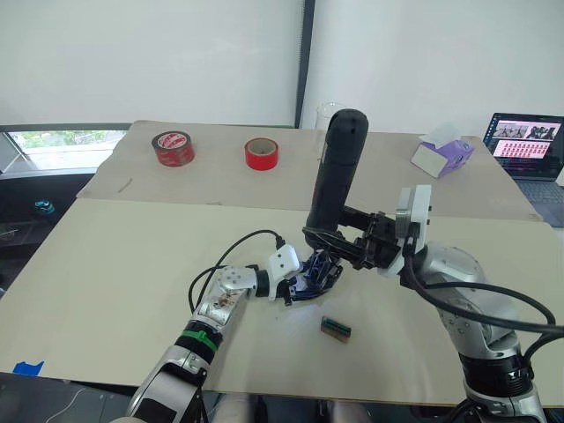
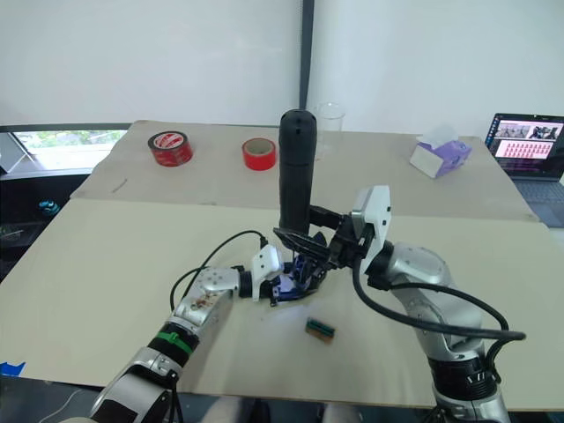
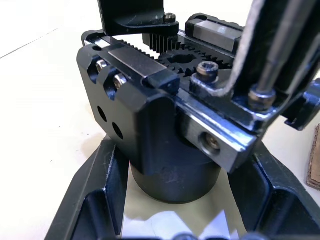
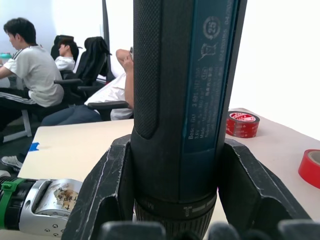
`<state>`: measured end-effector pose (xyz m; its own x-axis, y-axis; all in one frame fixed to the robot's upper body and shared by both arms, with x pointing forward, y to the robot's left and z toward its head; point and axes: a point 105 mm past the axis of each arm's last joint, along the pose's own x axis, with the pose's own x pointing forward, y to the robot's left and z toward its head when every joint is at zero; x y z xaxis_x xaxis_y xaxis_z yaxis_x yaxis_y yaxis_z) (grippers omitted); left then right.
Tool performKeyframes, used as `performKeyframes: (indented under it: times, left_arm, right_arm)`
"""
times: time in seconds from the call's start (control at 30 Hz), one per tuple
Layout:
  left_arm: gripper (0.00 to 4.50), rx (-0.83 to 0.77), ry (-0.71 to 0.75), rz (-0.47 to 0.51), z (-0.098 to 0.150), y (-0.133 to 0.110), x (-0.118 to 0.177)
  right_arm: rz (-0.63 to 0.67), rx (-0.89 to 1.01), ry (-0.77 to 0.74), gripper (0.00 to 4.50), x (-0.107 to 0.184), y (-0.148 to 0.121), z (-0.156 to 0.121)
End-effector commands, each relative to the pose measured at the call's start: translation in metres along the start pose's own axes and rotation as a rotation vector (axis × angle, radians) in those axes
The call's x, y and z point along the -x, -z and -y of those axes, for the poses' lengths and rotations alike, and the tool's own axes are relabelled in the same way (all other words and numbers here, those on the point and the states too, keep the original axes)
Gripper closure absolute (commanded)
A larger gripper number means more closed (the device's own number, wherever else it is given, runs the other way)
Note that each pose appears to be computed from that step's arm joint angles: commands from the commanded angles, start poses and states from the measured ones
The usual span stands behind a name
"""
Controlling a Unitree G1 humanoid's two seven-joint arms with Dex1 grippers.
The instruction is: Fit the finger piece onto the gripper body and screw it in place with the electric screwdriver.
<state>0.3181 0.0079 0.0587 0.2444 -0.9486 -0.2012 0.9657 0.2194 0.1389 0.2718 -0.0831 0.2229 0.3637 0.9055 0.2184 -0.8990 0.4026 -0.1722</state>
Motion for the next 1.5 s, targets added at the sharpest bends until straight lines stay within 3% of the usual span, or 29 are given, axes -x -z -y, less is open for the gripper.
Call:
performKeyframes:
  times: [0.03, 0.43, 0.67, 0.83, 0.9, 1.0, 1.13, 1.27, 1.37, 1.43, 1.5]
  left_arm:
    - [2.22, 0.056, 0.054, -0.094, 0.017, 0.027, -0.002]
    - [2.22, 0.085, 0.023, -0.111, 0.017, 0.036, -0.002]
    - [2.22, 0.093, 0.006, -0.102, 0.017, 0.038, -0.003]
    - [2.22, 0.149, -0.026, -0.084, 0.014, 0.039, -0.004]
    - [1.18, 0.161, -0.037, -0.072, 0.014, 0.039, -0.004]
    - [0.04, 0.148, -0.054, -0.062, 0.013, 0.038, -0.002]
    - [0.04, 0.118, -0.057, -0.051, 0.012, 0.038, 0.006]
    - [0.04, 0.104, -0.076, 0.004, 0.007, 0.03, 0.031]
    - [0.04, 0.05, -0.075, 0.127, 0.006, 0.014, 0.061]
    - [0.04, 0.061, -0.05, 0.177, 0.008, 0.01, 0.084]
    - [0.04, 0.054, -0.006, 0.16, 0.012, 0.012, 0.11]
  right_arm:
    - [0.026, 0.016, -0.035, 2.59, 0.001, -0.015, -0.001]
    - [0.12, 0.055, -0.107, 2.59, 0.005, -0.05, -0.003]
    - [0.11, 0.06, -0.137, 2.59, 0.01, -0.056, -0.005]
    - [0.113, 0.078, -0.156, 2.59, 0.013, -0.075, -0.007]
    - [0.122, 0.077, -0.159, 2.59, 0.016, -0.086, -0.01]
    - [0.136, 0.071, -0.15, 2.59, 0.02, -0.1, -0.015]
    - [0.136, 0.069, -0.092, 2.59, 0.029, -0.115, -0.011]
    - [0.055, 0.081, 0.057, 2.59, 0.06, -0.127, 0.015]
    - [-0.086, 0.052, 0.206, 2.59, 0.091, -0.127, 0.041]
    - [-0.26, 0.059, 0.388, 2.59, 0.115, -0.117, 0.066]
    - [-0.543, 0.019, 0.491, 2.59, 0.146, -0.099, 0.081]
